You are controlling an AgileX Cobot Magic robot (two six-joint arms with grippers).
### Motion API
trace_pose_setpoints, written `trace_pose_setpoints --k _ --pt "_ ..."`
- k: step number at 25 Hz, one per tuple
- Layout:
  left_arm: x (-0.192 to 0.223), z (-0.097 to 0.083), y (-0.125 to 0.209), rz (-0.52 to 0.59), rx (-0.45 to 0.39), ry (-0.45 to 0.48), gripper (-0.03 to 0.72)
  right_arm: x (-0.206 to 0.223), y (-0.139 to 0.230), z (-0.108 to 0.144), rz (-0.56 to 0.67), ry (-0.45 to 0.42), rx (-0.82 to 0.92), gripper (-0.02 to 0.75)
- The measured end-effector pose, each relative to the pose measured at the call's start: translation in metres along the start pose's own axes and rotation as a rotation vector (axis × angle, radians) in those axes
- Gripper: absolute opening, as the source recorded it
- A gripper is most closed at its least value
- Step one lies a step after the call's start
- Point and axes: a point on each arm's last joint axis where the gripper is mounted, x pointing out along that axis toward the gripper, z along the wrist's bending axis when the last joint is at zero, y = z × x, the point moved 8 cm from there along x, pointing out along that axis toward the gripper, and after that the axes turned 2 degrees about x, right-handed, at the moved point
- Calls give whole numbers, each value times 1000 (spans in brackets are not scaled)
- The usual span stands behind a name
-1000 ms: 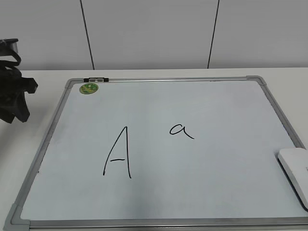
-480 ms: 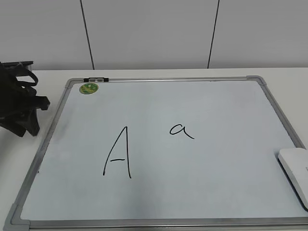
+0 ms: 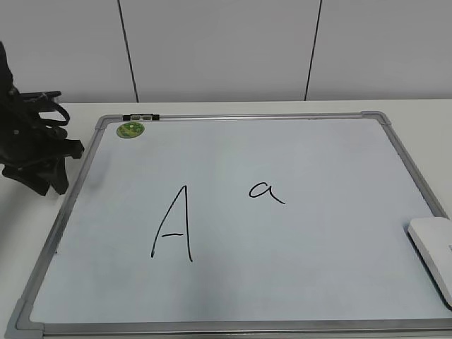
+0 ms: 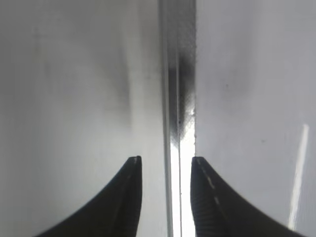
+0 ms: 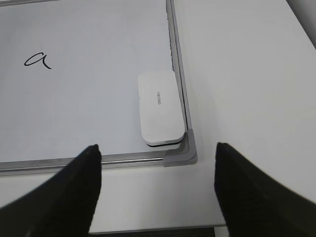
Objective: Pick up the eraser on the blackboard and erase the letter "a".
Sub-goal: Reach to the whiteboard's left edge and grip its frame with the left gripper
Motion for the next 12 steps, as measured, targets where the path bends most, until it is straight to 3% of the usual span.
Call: trace_pose_setpoints --k 12 --pt "22 1 -6 49 12 -2 243 0 0 0 0 0 0 532"
